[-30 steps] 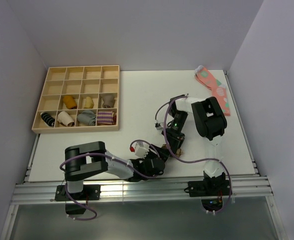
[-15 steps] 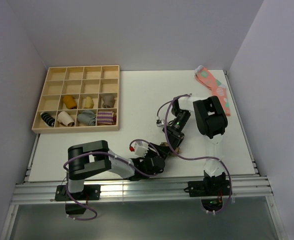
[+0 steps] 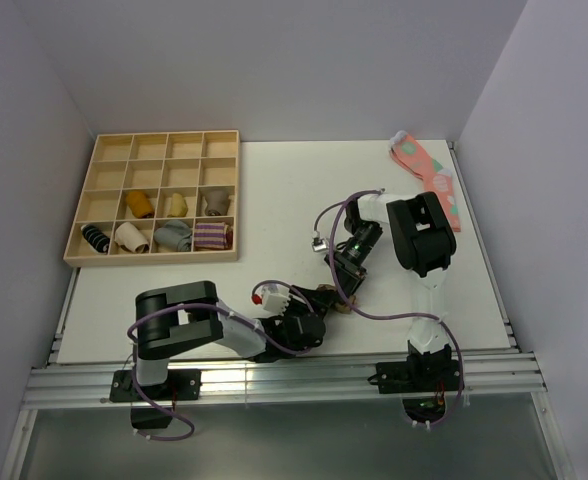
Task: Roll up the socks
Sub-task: Pick up the sock at the center of the board.
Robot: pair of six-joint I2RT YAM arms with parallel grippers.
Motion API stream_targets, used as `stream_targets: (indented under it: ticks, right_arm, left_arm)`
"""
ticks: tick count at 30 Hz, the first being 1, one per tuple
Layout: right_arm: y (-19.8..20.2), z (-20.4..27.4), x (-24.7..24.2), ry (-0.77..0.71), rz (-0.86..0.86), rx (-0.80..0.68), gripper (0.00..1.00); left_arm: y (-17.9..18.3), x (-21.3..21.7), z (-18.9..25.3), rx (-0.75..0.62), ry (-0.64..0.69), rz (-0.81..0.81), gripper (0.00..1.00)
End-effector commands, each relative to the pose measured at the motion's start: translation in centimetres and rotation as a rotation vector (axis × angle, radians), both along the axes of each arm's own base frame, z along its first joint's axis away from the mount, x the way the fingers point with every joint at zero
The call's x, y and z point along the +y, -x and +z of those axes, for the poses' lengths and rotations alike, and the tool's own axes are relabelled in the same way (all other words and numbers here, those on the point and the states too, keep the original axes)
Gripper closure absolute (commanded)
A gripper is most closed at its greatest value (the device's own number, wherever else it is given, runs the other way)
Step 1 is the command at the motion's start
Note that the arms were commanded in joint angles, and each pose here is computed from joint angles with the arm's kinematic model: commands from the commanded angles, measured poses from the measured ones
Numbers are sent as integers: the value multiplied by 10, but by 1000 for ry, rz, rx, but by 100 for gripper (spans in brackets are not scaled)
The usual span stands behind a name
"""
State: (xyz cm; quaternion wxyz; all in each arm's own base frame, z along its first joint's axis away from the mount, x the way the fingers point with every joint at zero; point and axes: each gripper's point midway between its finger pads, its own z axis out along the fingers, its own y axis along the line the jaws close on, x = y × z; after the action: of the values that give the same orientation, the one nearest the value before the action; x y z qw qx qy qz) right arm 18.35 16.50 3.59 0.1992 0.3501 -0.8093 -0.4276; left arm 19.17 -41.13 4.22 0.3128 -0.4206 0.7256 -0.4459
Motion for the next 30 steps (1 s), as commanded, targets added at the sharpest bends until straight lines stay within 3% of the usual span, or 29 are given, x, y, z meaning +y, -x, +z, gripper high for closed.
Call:
stream_targets:
  ticks: [1,15,21,30]
  right_arm:
    - [11,11,-2,-22,24,31,78]
    - [5,18,4,-53,14,2,78]
    - [-1,17,9,-60,3,-1,79]
    - [5,20,10,-78,18,-7,78]
  left_arm:
    - [-16,36,-18,-3,-45,134,37]
    - [-19,3,-20,6,-32,27,36]
    - [-6,-14,-34,84,-53,-65,35]
    - [-2,-16,-45,119,-57,-66,38]
